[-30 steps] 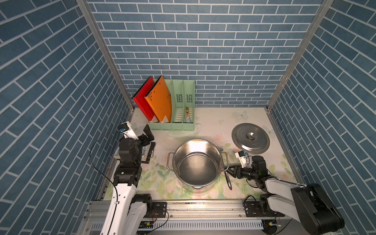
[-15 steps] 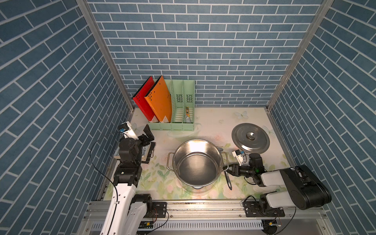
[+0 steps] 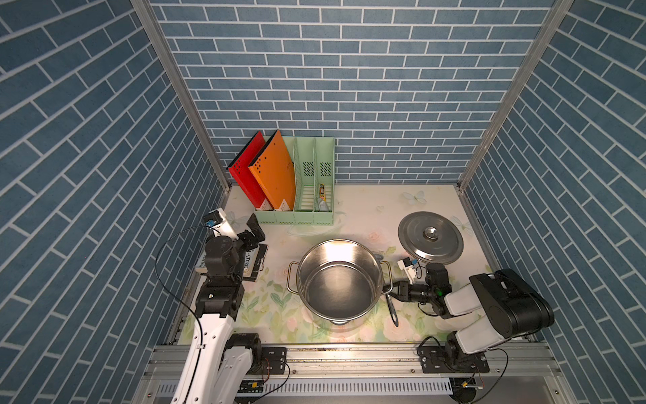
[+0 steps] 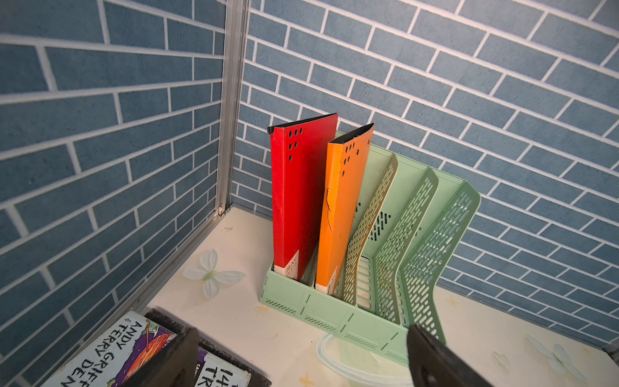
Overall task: Stir the soup with a spoon
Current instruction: Pick up the spoon from the center of the board.
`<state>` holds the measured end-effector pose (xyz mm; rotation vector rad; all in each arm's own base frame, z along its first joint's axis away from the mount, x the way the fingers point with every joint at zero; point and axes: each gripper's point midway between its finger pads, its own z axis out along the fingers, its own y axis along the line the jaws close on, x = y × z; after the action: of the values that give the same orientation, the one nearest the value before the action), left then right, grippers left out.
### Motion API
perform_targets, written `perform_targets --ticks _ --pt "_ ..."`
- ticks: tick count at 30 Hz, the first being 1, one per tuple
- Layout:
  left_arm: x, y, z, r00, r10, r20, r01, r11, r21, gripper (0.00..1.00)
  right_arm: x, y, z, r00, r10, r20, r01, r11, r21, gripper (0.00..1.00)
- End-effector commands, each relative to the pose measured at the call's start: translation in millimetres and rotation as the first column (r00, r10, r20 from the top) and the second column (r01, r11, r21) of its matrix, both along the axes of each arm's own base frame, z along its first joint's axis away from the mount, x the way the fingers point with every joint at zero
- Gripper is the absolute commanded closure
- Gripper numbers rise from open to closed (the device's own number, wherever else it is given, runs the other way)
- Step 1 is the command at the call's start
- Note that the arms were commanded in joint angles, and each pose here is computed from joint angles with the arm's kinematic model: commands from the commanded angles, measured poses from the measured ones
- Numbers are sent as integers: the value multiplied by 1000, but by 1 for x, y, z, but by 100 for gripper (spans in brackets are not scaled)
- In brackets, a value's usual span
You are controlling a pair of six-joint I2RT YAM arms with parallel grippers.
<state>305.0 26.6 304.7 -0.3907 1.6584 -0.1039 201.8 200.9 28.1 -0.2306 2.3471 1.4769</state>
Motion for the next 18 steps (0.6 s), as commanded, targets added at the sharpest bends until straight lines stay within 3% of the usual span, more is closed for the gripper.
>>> perform_targets --ticks 1,8,12,18 --pt "-1 0 16 999 -1 39 1 1000 8 0 4 5 6 1000 13 17 -13 1000 24 85" --pt "-2 1 17 999 -1 37 0 1000 13 0 12 3 10 999 -17 27 17 1000 21 100" --pt "-3 0 26 999 -10 52 8 999 32 0 25 3 25 998 -43 40 41 998 54 100" --pt "-3 -24 56 976 -153 156 140 986 92 0 68 -16 81 982 -147 115 136 986 98 100"
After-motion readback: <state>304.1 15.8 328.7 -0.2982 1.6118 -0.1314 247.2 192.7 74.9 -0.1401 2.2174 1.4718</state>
